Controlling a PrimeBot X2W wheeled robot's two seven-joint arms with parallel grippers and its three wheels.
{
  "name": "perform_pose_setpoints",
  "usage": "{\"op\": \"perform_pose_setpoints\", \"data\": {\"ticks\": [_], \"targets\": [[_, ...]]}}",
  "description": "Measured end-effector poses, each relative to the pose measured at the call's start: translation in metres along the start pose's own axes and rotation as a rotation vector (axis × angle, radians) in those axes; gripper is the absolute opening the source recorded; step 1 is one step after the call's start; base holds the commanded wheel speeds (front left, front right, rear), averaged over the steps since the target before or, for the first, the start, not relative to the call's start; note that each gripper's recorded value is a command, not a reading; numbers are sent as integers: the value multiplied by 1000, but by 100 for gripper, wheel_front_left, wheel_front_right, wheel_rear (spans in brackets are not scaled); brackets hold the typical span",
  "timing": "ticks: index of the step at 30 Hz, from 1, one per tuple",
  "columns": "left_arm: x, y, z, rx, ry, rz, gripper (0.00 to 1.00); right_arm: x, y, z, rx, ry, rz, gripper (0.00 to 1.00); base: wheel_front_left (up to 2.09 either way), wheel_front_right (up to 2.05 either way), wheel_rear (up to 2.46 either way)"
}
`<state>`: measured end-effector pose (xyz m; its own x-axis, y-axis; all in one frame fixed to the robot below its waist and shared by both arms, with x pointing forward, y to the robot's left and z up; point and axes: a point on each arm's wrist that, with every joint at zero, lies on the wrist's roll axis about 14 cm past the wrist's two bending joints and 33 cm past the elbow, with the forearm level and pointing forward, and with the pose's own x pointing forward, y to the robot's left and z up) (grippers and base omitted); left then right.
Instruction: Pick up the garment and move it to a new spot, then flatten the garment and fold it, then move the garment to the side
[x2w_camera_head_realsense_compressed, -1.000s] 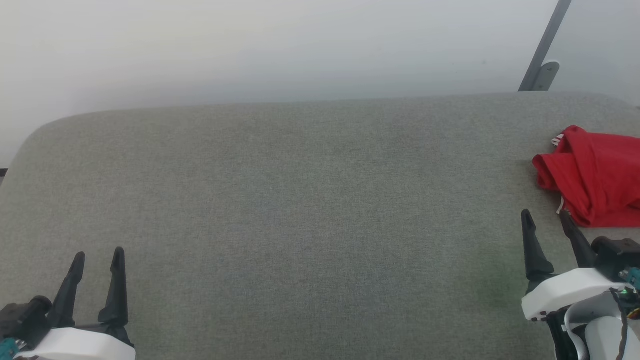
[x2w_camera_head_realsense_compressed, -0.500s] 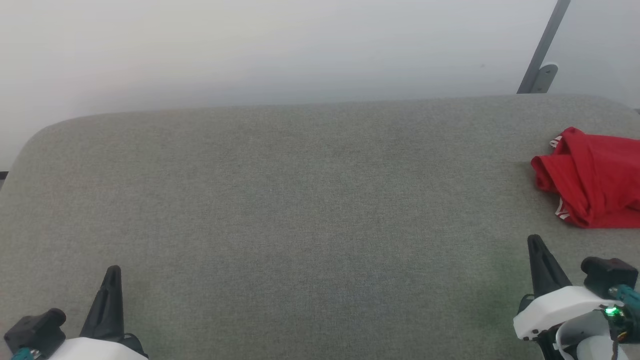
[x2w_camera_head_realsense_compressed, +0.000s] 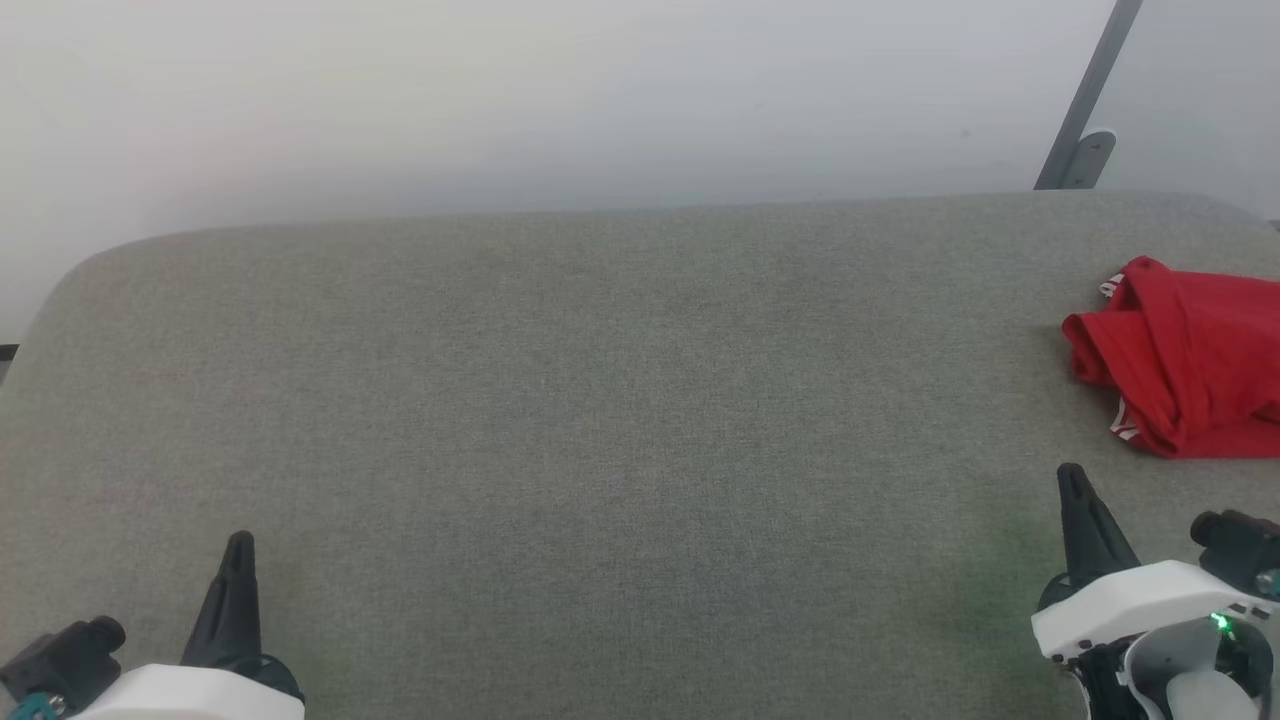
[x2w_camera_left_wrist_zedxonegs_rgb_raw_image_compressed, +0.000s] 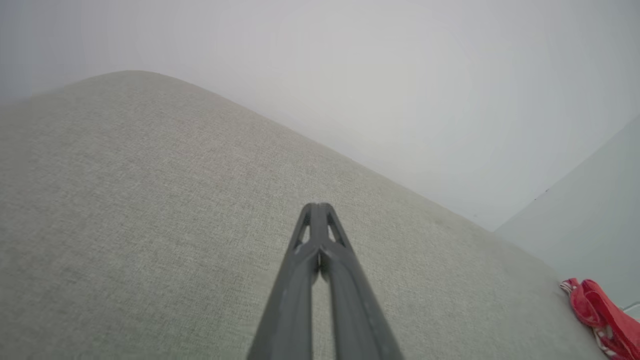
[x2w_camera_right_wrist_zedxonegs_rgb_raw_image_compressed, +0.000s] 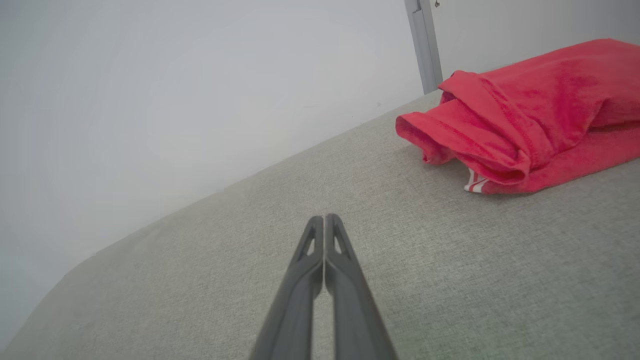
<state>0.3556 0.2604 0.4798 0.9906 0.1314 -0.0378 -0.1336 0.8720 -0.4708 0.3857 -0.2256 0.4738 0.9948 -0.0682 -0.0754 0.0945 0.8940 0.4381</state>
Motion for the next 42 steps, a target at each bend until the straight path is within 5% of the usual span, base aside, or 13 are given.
{"op": "perform_pose_setpoints", "data": {"ticks": [42], "targets": [[12,-26,-10,-540,50,3,0,1,12,5,562,10,0,0,0,0,0]]}}
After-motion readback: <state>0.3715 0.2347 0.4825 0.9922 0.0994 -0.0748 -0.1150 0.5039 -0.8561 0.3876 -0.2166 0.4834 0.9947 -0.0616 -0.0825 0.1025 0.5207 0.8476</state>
